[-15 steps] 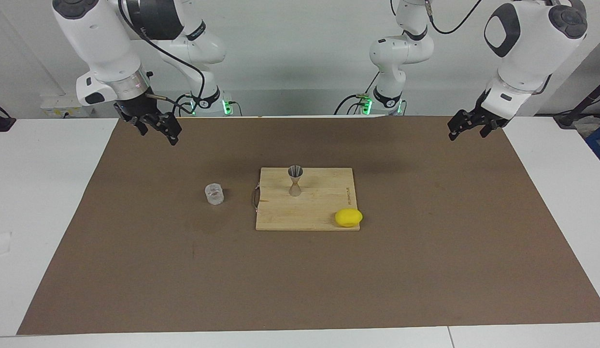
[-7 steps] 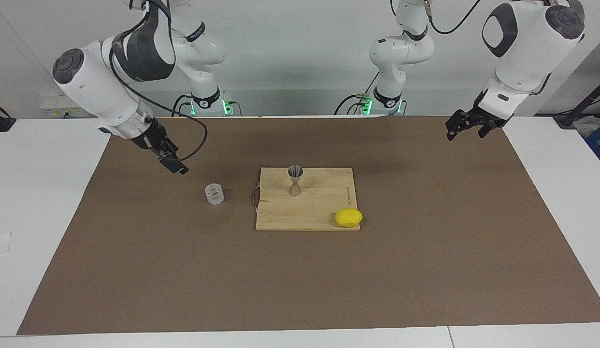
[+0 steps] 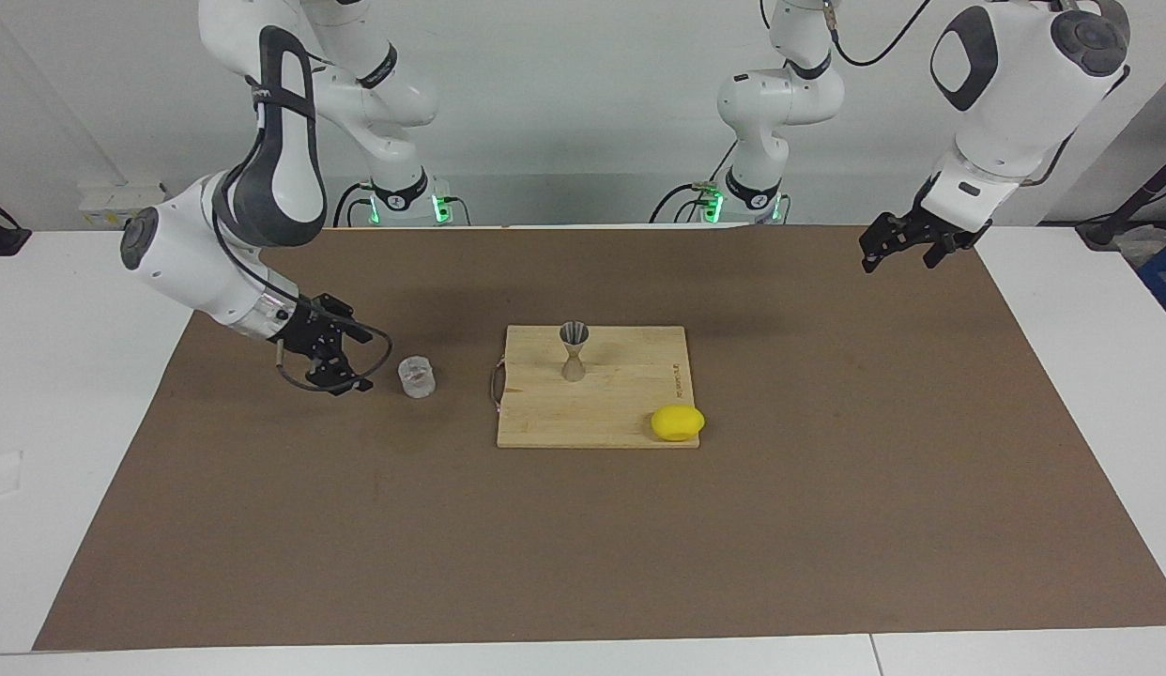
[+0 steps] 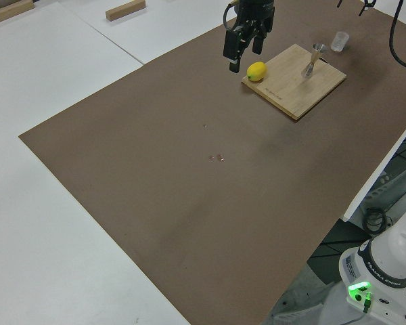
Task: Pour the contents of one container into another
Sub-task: 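Reach the right gripper to the clear glass and grasp it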
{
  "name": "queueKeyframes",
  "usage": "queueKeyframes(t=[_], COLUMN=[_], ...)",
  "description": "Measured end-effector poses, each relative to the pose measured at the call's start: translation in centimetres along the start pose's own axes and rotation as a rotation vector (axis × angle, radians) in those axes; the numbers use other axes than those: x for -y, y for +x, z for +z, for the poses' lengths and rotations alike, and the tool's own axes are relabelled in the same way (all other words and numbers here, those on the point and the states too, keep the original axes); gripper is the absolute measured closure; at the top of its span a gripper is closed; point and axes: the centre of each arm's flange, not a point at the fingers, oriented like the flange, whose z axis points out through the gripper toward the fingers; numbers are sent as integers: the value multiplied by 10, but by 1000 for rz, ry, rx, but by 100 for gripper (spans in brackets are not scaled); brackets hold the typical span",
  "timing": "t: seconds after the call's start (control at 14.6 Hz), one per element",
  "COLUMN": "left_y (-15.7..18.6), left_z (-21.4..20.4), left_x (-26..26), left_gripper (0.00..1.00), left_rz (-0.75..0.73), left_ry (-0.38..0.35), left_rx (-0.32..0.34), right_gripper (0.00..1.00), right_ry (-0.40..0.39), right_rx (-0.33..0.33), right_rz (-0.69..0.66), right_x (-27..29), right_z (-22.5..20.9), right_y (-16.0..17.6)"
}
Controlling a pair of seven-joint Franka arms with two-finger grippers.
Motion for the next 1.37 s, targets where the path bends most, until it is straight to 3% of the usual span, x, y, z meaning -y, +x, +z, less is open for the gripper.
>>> queueKeyframes(t=[0.27,0.82,1.1,1.16,1.23,1.37], left_y=[0,0,0,0,0,0], left_z=[-1,-1,-1,-1,-1,-1], left_x=[8,6,6,6,6,6], left_gripper=[0,0,0,0,0,0], left_rz=[-15,-11,-11,-11,-11,-11], left_ry=[-2,-2,-2,-2,-2,-2], left_rx=[-2,-2,-2,-2,-2,-2], right_gripper=[4,4,7,14,14,31], right_ry=[16,42,37,34,32,32], right_rx=[-6,80,129,129,129,130], right_rz=[41,133,119,114,111,111], right_x=[-4,-14,-20,-20,-19,-19], right_z=[28,78,100,102,103,103], right_y=[14,24,12,9,7,6])
